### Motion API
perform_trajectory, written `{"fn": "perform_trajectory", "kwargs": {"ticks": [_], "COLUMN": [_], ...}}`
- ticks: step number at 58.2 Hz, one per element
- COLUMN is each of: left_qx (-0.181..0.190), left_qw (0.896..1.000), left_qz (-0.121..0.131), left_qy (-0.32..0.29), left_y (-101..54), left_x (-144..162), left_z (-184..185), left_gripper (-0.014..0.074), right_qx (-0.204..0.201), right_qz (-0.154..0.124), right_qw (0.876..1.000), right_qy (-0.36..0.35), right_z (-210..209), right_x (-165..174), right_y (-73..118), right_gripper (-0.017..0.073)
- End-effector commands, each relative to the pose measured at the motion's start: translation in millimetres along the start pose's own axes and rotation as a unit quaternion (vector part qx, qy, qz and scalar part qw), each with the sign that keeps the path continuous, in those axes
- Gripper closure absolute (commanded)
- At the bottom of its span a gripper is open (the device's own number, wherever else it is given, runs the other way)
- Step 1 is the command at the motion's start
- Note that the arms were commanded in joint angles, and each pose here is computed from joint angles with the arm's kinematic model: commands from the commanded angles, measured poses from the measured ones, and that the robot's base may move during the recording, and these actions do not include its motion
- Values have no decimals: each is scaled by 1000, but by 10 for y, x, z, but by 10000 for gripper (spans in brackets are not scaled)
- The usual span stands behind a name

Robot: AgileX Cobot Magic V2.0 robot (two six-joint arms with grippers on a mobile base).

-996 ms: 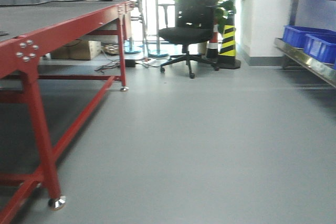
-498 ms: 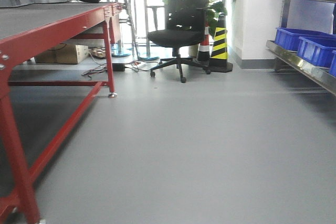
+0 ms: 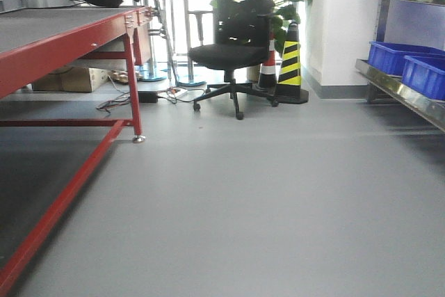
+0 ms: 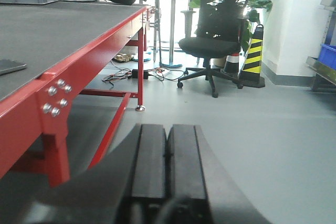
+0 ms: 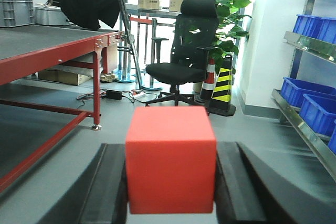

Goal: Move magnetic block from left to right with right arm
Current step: 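Turn the base away from the table while holding the cube, then drive the base toward the black office chair holding the cube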

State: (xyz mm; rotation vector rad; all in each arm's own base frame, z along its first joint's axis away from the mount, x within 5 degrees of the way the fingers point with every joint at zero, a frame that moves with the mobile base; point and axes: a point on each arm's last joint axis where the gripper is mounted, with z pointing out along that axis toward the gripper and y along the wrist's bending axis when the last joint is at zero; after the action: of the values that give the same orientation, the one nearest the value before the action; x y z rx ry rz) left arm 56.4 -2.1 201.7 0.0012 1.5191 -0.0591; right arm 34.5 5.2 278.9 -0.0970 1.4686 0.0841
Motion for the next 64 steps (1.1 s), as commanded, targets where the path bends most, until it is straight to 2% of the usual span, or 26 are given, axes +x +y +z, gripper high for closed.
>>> {"fn": "perform_trajectory", "kwargs": {"ticks": [1, 64], "left_qx": [4, 4], "left_qw": [999, 999], "left_qz": [-4, -4], "left_qy": [-40, -40], "left_y": [-4, -4], "left_x": [-44, -44], "left_z": [-5, -5], "left_gripper": [711, 711], "right_qx": [7, 7], "right_qz": [-4, -4], "right_qw": [999, 999], "right_qy": [-54, -54], "right_z": [-9, -9], "right_x": [-165, -165], "right_y": [-10, -10], "right_gripper": [274, 274]}}
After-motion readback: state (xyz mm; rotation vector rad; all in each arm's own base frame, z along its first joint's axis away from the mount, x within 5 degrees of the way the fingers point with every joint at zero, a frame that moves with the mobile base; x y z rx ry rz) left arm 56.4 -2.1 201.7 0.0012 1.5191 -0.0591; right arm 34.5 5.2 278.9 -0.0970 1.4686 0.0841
